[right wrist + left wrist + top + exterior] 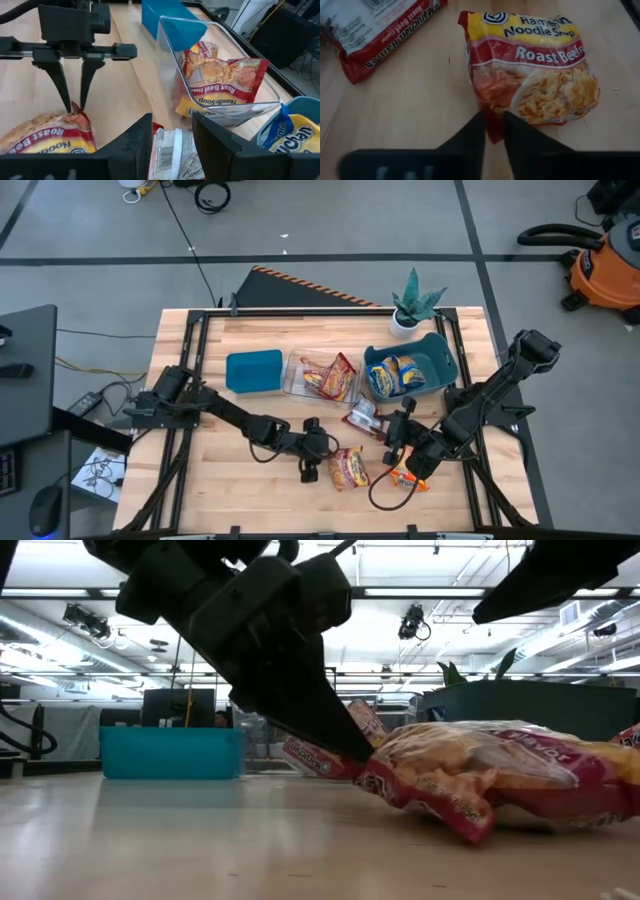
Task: Sort Maruchan noodles
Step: Put the red noodle pack into the transparent bin
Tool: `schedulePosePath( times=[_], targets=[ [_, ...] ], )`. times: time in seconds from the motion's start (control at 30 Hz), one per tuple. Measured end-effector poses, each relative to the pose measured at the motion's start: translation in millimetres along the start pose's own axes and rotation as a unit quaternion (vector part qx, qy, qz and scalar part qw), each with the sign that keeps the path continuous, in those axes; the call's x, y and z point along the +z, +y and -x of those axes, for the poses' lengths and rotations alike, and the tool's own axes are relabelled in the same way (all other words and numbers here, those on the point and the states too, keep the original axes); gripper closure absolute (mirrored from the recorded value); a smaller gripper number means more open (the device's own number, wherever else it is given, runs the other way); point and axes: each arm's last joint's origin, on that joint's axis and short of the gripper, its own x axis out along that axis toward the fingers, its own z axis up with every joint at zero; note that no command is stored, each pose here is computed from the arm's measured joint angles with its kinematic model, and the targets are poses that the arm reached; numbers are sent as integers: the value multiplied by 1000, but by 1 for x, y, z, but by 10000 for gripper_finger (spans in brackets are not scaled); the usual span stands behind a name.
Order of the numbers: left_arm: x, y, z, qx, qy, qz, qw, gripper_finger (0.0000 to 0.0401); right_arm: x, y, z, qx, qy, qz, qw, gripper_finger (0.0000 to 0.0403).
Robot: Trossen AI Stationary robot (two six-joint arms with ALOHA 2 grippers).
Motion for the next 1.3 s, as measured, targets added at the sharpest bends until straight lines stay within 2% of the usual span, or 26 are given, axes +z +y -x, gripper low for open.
schedulePosePath(
  times=[0.07,0.13,0.3,0.47,0.57,0.77,1.0,1.1,1.3],
  targets=[
    [1,3,0,-7,5,2,1000,373,0,0,0,-5,-4,3,1000,258],
    [2,6,4,-6,20,3,1000,391,0,0,1,-5,-5,10,1000,258],
    [21,17,24,3,10,-3,1000,396,0,1,2,-2,-6,17,1000,258],
    [53,23,61,-21,-43,-37,998,397,0,1,2,-2,-7,25,1000,258],
    [65,33,76,-16,-63,-51,997,398,0,1,2,-3,-10,25,1000,258],
    [95,64,108,1,-137,-50,989,399,1,2,2,-2,-11,22,1000,258],
    [115,112,141,60,-196,-15,979,400,1,2,2,-5,-14,22,1000,258],
    [115,135,143,91,-188,6,978,400,1,2,2,-4,-15,20,1000,258],
    [99,175,146,136,-110,59,983,400,1,2,2,-3,-15,18,1000,258]
  ],
)
